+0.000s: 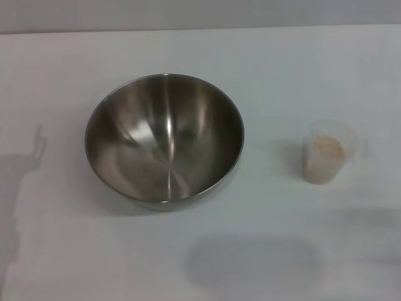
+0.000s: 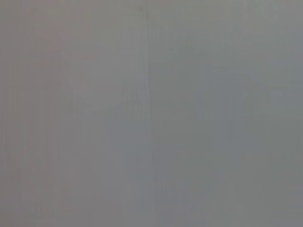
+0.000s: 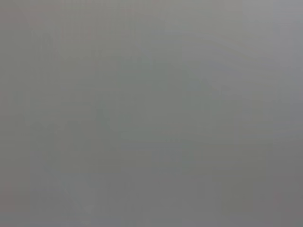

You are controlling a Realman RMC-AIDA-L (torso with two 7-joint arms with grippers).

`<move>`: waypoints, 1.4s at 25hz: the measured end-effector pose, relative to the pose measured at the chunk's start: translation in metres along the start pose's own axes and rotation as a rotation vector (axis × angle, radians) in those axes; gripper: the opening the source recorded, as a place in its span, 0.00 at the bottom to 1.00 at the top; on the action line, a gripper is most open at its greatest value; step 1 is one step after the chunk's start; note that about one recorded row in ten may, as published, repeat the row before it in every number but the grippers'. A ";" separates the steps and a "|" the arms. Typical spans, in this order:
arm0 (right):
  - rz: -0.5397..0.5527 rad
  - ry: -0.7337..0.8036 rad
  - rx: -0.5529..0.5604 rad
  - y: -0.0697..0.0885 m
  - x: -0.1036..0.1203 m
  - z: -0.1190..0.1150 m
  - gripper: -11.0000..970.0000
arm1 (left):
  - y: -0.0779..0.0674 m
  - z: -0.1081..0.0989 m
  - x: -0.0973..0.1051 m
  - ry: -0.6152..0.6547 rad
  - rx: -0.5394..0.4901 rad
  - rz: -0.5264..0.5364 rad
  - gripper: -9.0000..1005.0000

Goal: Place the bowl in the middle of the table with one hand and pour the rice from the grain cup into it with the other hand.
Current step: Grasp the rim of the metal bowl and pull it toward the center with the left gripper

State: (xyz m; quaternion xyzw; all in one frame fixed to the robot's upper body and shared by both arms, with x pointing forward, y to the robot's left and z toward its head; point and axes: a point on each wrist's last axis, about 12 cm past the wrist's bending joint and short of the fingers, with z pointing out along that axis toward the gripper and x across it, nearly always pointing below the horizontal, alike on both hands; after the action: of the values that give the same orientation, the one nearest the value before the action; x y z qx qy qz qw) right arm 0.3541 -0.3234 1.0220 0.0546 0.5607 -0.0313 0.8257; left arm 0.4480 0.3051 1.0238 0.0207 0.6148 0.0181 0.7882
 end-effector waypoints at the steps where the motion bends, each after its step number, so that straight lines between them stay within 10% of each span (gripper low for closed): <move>1: 0.000 0.001 -0.001 0.000 0.000 0.000 0.87 | 0.000 0.000 0.000 0.000 0.000 0.000 0.79; 19: 0.000 0.004 -0.005 0.000 0.000 0.000 0.87 | -0.008 0.007 -0.014 -0.119 0.075 0.004 0.78; 35: -0.007 0.002 -0.003 -0.002 0.000 0.000 0.87 | -0.020 0.094 -0.051 0.153 0.172 -0.126 0.79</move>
State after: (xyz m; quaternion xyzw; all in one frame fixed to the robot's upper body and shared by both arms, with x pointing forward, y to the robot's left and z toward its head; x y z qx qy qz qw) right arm 0.3542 -0.3249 1.0219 0.0512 0.5618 -0.0332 0.8250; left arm 0.5273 0.2817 1.0950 0.0480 0.6726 -0.0830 0.7338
